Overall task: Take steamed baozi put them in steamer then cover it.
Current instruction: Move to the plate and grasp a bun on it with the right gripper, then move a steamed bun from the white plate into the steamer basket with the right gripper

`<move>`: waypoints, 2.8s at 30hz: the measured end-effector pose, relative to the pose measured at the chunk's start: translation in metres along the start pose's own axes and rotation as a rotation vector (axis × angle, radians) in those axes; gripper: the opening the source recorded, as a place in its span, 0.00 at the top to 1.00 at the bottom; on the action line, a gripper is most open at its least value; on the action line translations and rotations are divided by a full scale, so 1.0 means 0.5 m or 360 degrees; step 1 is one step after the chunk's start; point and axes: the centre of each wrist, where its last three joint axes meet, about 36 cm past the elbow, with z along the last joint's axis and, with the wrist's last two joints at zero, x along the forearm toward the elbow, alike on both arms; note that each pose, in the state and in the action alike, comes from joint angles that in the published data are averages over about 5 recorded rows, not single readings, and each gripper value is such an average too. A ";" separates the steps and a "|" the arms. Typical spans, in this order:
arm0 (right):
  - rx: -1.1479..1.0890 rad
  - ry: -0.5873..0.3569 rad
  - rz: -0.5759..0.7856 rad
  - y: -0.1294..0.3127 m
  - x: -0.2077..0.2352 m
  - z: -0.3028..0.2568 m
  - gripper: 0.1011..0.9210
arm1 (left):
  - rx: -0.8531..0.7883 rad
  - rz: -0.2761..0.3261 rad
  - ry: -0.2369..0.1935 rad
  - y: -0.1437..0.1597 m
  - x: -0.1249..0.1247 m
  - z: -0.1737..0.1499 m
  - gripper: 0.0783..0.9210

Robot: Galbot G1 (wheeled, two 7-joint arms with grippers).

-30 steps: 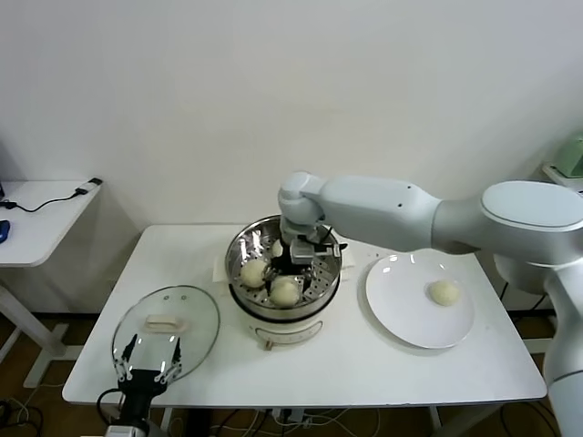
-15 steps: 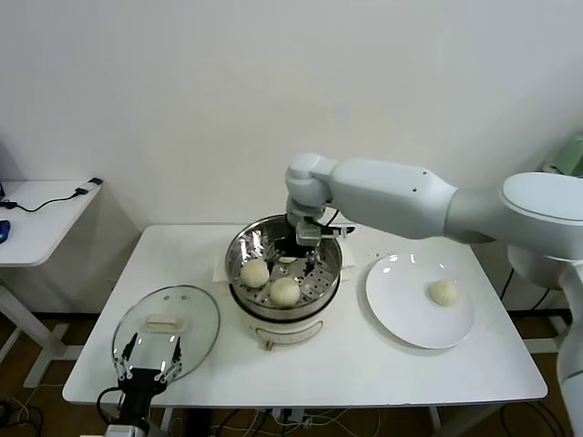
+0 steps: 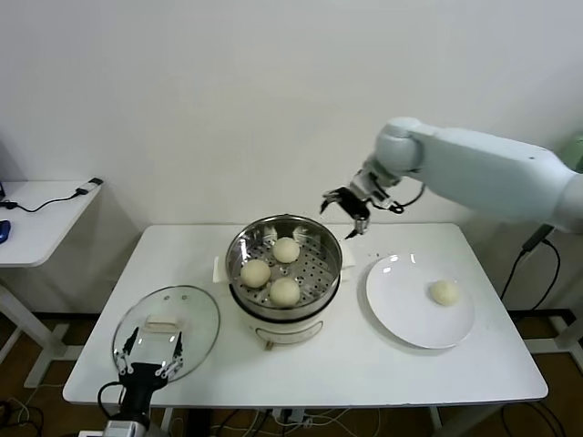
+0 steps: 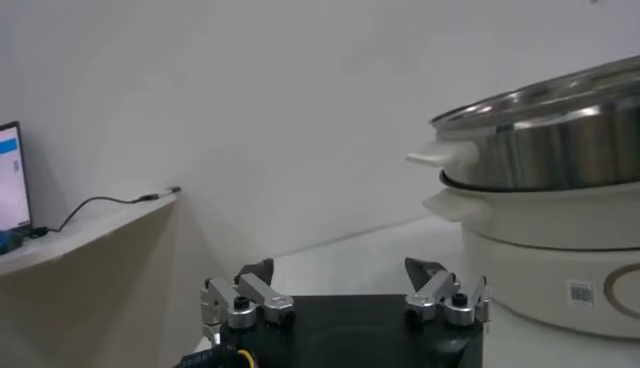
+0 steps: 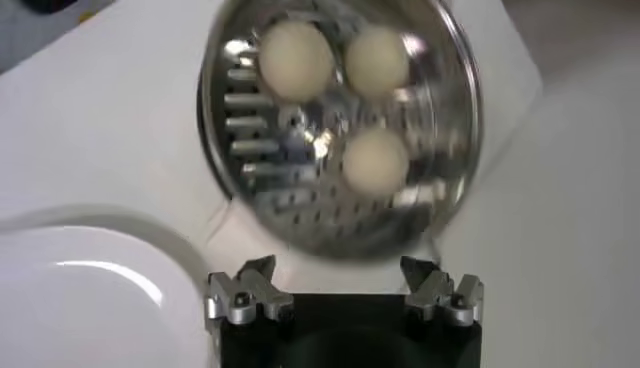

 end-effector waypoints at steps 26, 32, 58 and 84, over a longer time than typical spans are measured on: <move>-0.0919 0.0326 -0.0238 0.350 -0.154 0.357 0.12 | -0.0006 -0.0016 0.0031 -0.002 0.008 0.002 0.12; -0.0972 0.0347 -0.0284 0.383 -0.204 0.375 0.12 | -0.0012 -0.0014 0.0036 -0.003 0.009 0.003 0.12; -0.1071 0.0322 -0.0335 0.400 -0.277 0.407 0.29 | -0.0019 -0.0012 0.0052 -0.006 0.011 0.011 0.12; -0.0948 0.0067 -0.0025 0.047 -0.006 0.227 0.31 | 0.0003 0.0057 0.0014 -0.028 0.016 0.000 0.12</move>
